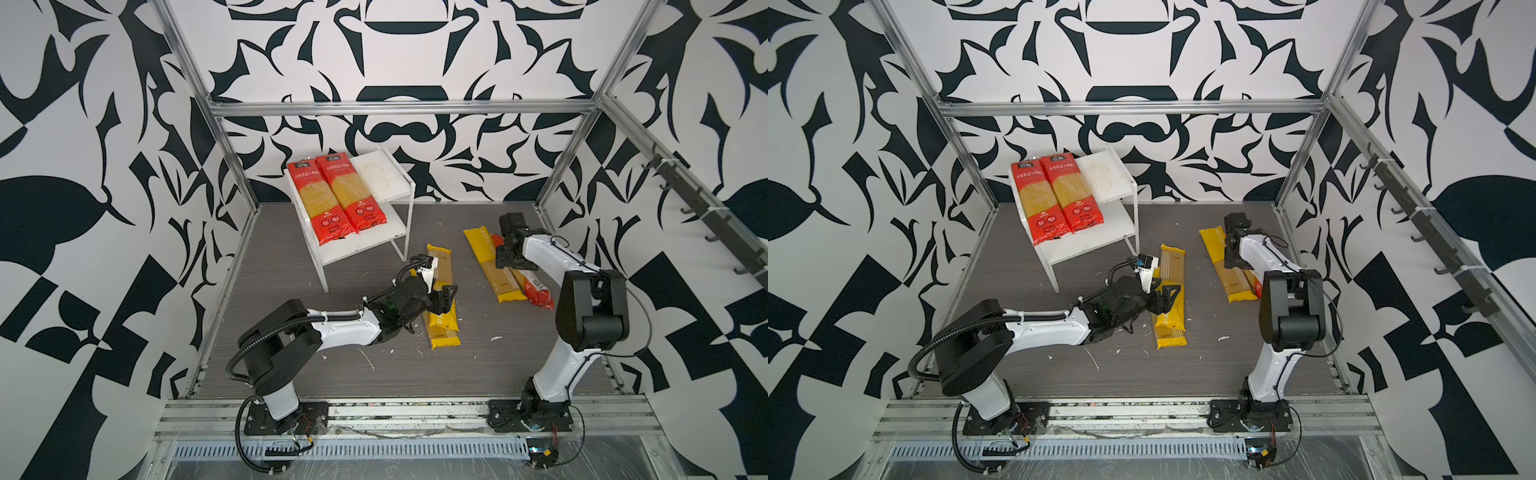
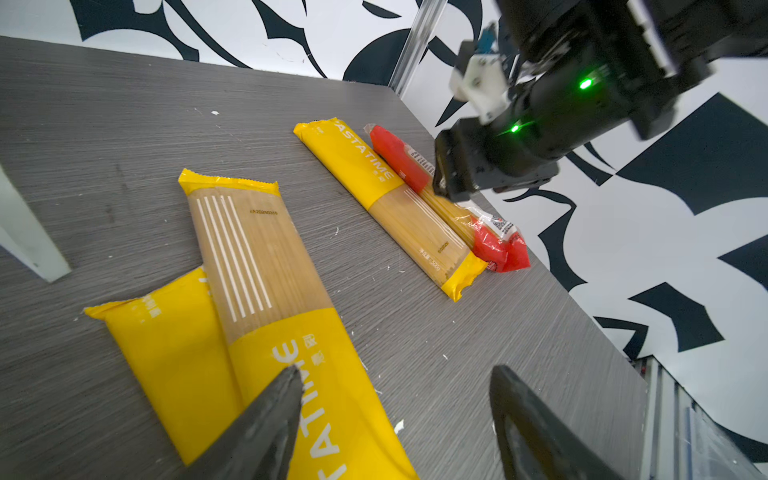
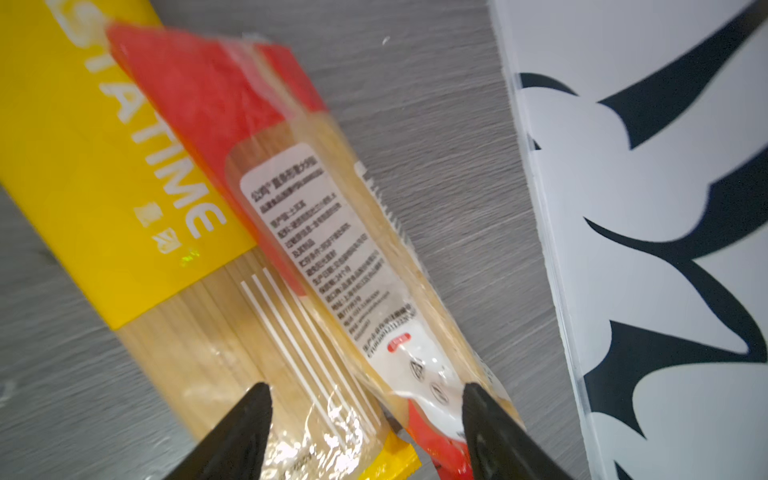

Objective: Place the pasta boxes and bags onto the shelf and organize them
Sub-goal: 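Move the right gripper down to the red bag beside the farther yellow pack, then close the right gripper on the red bag's end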

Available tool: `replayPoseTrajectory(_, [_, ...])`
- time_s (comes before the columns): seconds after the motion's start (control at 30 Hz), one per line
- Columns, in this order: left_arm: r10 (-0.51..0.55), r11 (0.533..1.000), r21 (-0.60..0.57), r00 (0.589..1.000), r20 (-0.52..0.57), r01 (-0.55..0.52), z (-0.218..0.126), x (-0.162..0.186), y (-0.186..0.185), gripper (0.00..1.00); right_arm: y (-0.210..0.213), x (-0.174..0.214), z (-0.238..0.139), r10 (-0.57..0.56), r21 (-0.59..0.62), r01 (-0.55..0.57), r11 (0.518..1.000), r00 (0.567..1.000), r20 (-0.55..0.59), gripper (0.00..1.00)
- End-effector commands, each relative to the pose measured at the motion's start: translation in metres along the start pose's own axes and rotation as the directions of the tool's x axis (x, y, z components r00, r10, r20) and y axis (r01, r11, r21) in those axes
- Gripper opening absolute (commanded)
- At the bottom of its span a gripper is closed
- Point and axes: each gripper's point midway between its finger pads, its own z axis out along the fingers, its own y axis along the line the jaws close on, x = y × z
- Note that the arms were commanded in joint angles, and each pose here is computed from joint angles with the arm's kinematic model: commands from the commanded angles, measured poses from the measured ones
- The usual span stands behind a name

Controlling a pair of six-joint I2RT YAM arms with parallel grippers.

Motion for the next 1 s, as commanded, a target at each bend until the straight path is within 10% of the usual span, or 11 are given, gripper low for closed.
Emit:
replayPoseTrajectory(0.0, [-0.026,0.999,0.029,1.000,0.016,0.025,-0.001,-0.003,-0.006,0.75,-0.005,-0.016,-0.001,-0.064,0.058,0.063,0.996,0.998,0.009,0.77])
replayPoseTrajectory(0.33, [-0.044,0.998,0.038,0.999,0.009,0.044,-0.004,0.000,-0.006,0.75,-0.008,-0.023,0.027,-0.146,0.194,0.149,0.970,0.989,-0.032,0.68])
replayPoseTrajectory(0.77, [-0.044,0.998,0.047,0.999,0.015,0.043,-0.008,-0.001,-0.007,0.75,-0.018,-0.034,0.016,-0.126,0.243,0.119,0.963,0.992,0.016,0.07])
replayPoseTrajectory(0.97, [-0.051,0.998,0.048,0.999,0.014,0.050,-0.009,-0.001,-0.007,0.75,-0.027,-0.052,-0.018,-0.072,0.208,0.048,0.977,0.991,0.110,0.00])
